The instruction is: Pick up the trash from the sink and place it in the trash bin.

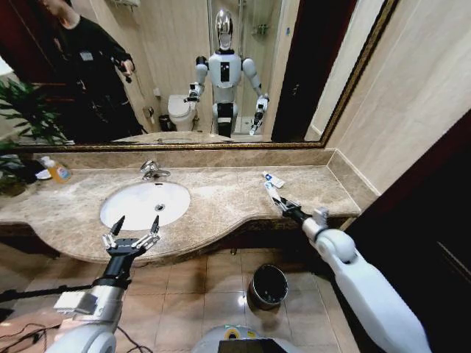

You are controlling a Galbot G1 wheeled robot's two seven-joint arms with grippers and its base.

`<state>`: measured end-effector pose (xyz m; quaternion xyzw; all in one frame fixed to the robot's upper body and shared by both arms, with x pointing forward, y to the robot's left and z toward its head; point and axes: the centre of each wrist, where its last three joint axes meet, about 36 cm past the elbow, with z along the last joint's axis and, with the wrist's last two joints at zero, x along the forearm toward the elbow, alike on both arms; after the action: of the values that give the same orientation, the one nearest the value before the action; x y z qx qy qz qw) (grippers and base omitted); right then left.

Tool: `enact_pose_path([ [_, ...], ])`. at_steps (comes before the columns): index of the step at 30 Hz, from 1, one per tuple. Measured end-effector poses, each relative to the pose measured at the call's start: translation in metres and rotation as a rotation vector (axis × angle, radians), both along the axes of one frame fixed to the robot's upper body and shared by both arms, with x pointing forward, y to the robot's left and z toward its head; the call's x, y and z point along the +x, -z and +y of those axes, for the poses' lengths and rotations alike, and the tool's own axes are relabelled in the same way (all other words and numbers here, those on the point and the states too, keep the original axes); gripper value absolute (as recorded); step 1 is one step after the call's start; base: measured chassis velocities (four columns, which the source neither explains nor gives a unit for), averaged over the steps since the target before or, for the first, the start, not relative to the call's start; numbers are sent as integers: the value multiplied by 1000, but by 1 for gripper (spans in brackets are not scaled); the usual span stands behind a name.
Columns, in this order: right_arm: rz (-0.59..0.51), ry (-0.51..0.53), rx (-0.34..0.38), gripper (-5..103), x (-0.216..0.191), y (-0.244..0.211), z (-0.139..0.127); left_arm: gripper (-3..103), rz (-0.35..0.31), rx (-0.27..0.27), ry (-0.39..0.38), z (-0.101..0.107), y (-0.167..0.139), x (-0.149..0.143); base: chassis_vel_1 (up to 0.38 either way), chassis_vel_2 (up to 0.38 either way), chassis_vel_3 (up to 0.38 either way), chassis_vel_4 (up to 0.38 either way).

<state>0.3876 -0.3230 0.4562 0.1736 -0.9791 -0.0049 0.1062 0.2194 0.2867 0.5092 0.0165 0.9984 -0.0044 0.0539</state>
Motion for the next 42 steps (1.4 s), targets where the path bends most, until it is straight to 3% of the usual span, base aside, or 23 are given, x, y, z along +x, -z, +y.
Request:
enact_pose_path([
  [4, 21, 21, 4, 22, -34, 15, -6, 100, 0, 0, 0, 0, 0, 0, 0, 0, 0, 0],
  [5, 42, 49, 10, 22, -63, 33, -12, 100, 0, 0, 0, 0, 0, 0, 0, 0, 0, 0],
  [12, 111, 107, -10, 22, -95, 79, -20, 100, 0, 0, 0, 0, 0, 0, 0, 0, 0, 0],
  [22, 270, 153, -27, 22, -103, 163, -9, 100, 0, 0, 0, 0, 0, 0, 0, 0, 0, 0],
  [32, 436, 243, 4, 22, -99, 239, 10, 100, 0, 0, 0, 0, 0, 0, 0, 0, 0, 0],
  [42, 475, 277, 4, 22, -104, 266, 10, 100, 0, 0, 0, 0, 0, 0, 0, 0, 0, 0],
])
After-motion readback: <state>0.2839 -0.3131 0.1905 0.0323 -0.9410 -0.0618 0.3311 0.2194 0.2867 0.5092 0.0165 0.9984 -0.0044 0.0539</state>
